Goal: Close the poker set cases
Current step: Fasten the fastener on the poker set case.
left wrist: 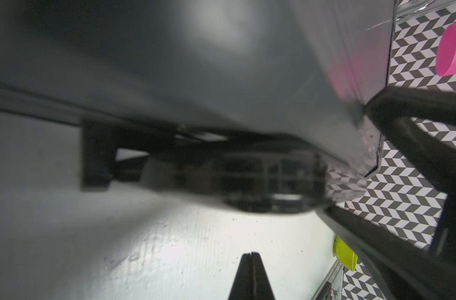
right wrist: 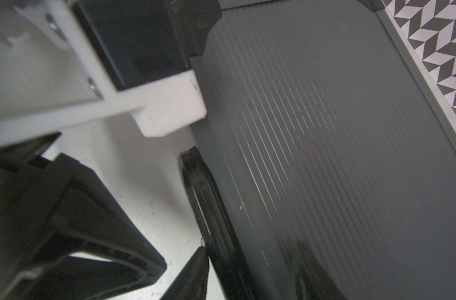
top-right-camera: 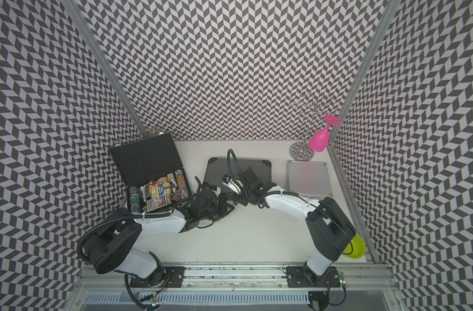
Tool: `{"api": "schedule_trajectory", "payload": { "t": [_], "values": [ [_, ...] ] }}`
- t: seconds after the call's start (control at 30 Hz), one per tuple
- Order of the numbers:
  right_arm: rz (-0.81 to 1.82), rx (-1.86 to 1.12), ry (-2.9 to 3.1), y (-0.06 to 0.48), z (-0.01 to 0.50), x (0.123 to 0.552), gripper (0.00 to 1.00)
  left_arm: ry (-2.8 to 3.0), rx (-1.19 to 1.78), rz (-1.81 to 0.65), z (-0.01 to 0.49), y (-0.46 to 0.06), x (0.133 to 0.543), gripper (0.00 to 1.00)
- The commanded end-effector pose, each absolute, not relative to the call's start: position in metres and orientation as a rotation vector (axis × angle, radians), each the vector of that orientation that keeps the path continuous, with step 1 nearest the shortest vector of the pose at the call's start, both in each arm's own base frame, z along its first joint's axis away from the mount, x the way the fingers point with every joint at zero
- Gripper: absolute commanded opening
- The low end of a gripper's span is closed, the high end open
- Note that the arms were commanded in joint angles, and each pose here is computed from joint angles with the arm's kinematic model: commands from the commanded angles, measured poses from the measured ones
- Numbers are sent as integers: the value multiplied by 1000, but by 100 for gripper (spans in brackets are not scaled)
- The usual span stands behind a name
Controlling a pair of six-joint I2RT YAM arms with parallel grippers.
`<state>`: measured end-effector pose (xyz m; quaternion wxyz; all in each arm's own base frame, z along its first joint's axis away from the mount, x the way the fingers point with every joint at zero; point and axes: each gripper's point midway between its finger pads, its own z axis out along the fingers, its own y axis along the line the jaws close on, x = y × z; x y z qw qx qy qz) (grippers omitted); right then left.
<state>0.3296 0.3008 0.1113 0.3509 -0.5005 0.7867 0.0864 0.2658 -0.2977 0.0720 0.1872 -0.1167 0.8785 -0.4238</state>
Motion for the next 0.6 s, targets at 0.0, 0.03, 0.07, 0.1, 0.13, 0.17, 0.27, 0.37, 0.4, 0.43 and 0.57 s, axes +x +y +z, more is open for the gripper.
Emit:
{"api": "schedule_trajectory", "payload": {
  "t": [0.0,0.03,0.07,0.1,0.13,0.17,0.27,0.37,0.4,0.43,0.57],
  "values": [
    [144,-1257,2278,263,46,326,51,2443,-432,-1225,63,-301,273,8],
    [143,-1252,2288,262,44,326,51,2441,-451,-1228,60,-300,273,8],
    [146,-1251,2301,260,41,325,51,2437,-470,-1228,57,-298,273,8],
    [147,-1251,2309,259,39,324,50,2425,-484,-1234,55,-297,274,8],
    [146,-1247,2316,258,38,324,50,2419,-487,-1241,55,-298,274,8],
    [146,-1243,2321,258,37,324,50,2421,-487,-1239,54,-298,275,8],
    [147,-1238,2334,256,36,325,50,2436,-506,-1214,49,-295,274,6],
    [151,-1231,2332,257,39,326,50,2438,-609,-1152,42,-277,268,5],
    [155,-1225,2334,257,40,327,50,2421,-633,-1154,42,-272,266,4],
    [159,-1224,2332,258,41,327,50,2401,-657,-1156,42,-268,266,5],
    [150,-1207,2348,256,41,329,49,2311,-717,-1187,50,-267,276,5]
  ]
}}
